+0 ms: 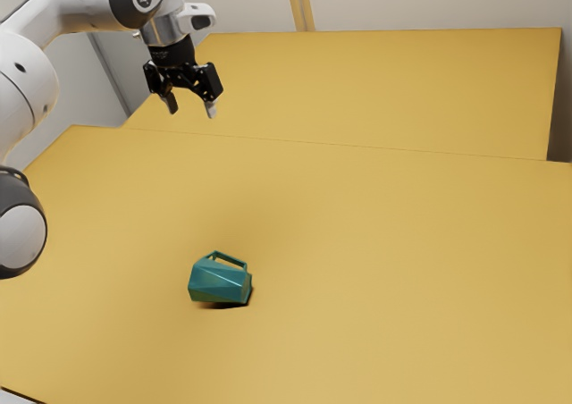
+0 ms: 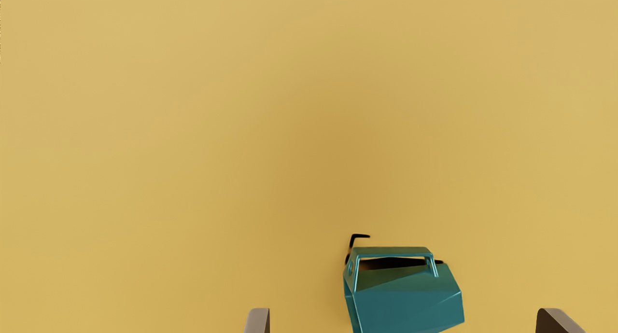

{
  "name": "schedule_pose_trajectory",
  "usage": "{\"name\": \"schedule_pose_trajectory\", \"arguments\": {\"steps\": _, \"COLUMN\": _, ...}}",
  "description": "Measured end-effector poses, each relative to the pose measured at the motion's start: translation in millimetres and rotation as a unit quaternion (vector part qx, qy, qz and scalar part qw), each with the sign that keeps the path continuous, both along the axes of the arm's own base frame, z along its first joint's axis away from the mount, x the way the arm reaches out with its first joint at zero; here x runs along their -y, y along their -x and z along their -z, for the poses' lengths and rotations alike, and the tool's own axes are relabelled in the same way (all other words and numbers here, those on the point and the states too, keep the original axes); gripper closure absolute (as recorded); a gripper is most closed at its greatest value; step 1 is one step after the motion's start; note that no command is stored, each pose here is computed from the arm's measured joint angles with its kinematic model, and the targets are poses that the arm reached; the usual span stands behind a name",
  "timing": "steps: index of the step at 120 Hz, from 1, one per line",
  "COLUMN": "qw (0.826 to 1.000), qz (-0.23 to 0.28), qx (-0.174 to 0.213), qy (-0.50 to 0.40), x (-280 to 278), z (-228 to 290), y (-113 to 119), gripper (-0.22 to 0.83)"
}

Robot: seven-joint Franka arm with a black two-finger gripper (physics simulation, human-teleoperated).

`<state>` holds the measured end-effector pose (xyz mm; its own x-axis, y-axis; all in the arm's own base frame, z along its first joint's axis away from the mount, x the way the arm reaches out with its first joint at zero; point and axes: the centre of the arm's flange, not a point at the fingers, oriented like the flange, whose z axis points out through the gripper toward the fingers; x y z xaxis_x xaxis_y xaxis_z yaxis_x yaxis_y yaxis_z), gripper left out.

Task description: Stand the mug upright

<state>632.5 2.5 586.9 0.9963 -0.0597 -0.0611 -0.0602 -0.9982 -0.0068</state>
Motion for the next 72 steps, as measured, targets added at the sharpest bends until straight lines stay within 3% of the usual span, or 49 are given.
{"name": "schedule_pose_trajectory", "arguments": {"steps": 47, "qw": 1.0, "qz": 0.0, "qx": 0.004, "qy": 0.001, "x": -2, "z": -3, "y": 3, "gripper": 0.0}}
{"name": "schedule_pose_trajectory", "arguments": {"steps": 72, "qw": 0.999, "qz": 0.016, "qx": -0.021, "qy": 0.019, "x": 12, "z": 14, "y": 66, "gripper": 0.0}}
